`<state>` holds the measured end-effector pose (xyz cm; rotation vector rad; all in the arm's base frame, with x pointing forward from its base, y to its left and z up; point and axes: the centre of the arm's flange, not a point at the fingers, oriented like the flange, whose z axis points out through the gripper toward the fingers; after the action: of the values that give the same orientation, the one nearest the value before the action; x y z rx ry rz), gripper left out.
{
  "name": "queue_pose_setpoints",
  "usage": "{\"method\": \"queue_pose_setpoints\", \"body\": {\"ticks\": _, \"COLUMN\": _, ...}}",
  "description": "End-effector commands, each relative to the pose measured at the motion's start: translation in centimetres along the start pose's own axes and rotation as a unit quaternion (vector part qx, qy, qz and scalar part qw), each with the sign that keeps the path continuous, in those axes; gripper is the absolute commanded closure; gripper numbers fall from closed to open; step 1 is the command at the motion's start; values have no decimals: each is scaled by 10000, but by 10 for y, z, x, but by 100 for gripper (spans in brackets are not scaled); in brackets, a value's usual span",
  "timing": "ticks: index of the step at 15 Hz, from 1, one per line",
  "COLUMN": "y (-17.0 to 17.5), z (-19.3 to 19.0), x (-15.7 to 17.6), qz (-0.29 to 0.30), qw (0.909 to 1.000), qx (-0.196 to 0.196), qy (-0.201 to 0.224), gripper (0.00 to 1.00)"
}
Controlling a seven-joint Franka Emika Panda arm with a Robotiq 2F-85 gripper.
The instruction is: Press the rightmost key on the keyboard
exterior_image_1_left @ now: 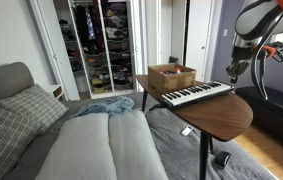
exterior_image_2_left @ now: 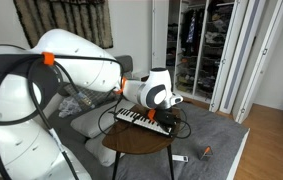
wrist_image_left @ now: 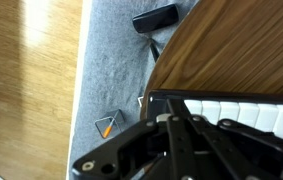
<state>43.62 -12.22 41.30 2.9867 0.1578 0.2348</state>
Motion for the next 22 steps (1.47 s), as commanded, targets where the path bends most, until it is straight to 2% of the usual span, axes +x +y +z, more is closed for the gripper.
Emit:
{"method": "queue_pose_setpoints", "body": {"ticks": 1, "y": 5, "z": 11, "x": 13, "qz": -126, "qw": 9999, "qx": 48, "qy": 54, "gripper": 100}}
{"method": "queue_pose_setpoints", "body": {"ticks": 13, "y": 1, "z": 33, "x": 24, "qz": -285, "qw": 9994, "qx": 167, "qy": -100, "gripper": 100}}
{"method": "queue_pose_setpoints", "body": {"ticks": 22, "y": 1, "z": 29, "x": 27, "qz": -322, "qw": 9993, "qx": 112, "qy": -118, "gripper": 100}}
